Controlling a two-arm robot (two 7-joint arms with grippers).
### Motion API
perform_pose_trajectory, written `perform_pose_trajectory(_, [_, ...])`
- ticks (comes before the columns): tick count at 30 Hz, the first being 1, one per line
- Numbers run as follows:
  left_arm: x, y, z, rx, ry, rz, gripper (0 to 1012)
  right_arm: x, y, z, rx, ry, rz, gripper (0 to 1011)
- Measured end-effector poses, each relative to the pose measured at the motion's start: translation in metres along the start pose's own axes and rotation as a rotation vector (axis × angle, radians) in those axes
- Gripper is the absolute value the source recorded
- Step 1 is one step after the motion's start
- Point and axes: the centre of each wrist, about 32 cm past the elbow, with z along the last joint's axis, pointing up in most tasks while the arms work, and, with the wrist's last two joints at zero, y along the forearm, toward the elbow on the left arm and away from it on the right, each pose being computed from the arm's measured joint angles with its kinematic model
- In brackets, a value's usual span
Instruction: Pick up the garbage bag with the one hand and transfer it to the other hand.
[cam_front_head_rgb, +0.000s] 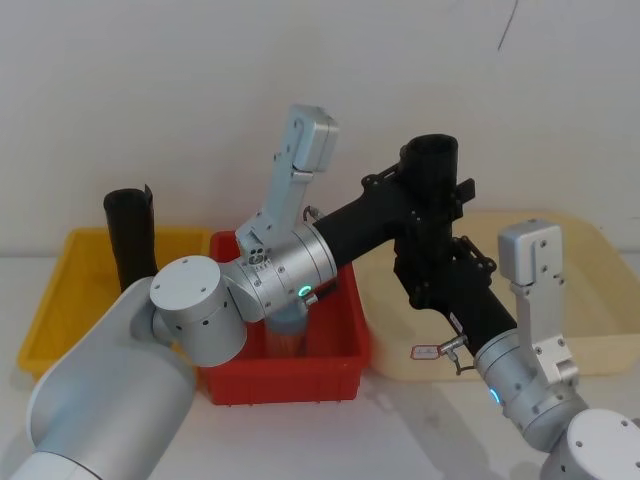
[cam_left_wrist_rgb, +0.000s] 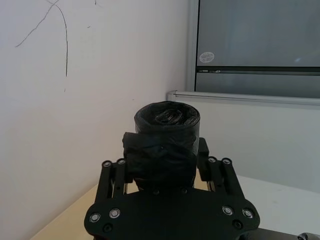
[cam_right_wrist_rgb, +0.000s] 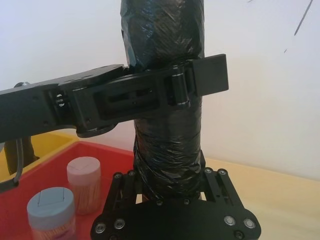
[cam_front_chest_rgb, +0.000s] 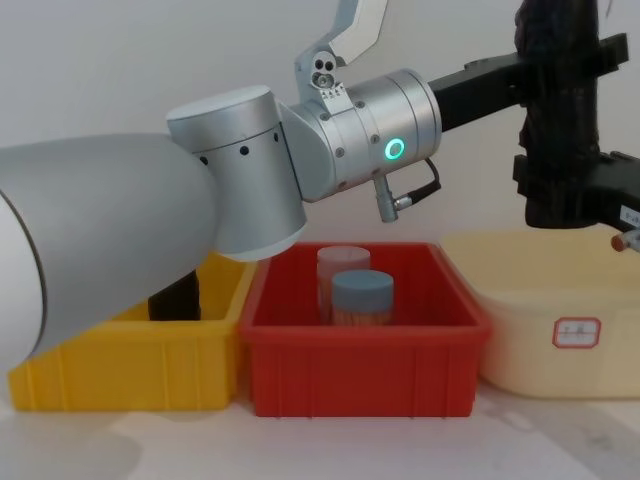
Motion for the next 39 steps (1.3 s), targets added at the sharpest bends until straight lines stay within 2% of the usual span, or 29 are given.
perform_pose_trajectory(2, [0.0, 0.0, 0.0, 0.0, 0.0, 0.0, 729, 0.0, 0.0, 0.0, 0.0, 0.002, -0.002, 556])
perform_pose_trajectory(3, [0.0, 0.0, 0.0, 0.0, 0.0, 0.0, 786, 0.0, 0.001, 0.001, 0.0, 0.003, -0.003, 556])
perform_pose_trajectory(6, [0.0, 0.0, 0.0, 0.0, 0.0, 0.0, 840, 0.001, 0.002, 0.002, 0.001, 0.005, -0.007, 556])
perform_pose_trajectory(7, [0.0, 0.0, 0.0, 0.0, 0.0, 0.0, 893, 0.001, 0.002, 0.002, 0.0, 0.005, -0.007, 556])
perform_pose_trajectory(8, [0.0, 0.0, 0.0, 0.0, 0.0, 0.0, 893, 0.001, 0.002, 0.002, 0.0, 0.006, -0.009, 556])
perform_pose_trajectory(10, [0.0, 0.0, 0.0, 0.0, 0.0, 0.0, 972, 0.001, 0.004, 0.003, -0.005, 0.008, -0.021, 556])
perform_pose_trajectory(12, [0.0, 0.0, 0.0, 0.0, 0.0, 0.0, 1000, 0.002, 0.005, 0.003, -0.011, 0.008, -0.03, 556])
perform_pose_trajectory(27, [0.0, 0.0, 0.0, 0.0, 0.0, 0.0, 1000, 0.009, 0.018, 0.009, -0.094, 0.008, -0.168, 556])
perform_pose_trajectory(39, [0.0, 0.0, 0.0, 0.0, 0.0, 0.0, 1000, 0.02, 0.021, 0.013, -0.156, -0.011, -0.316, 556])
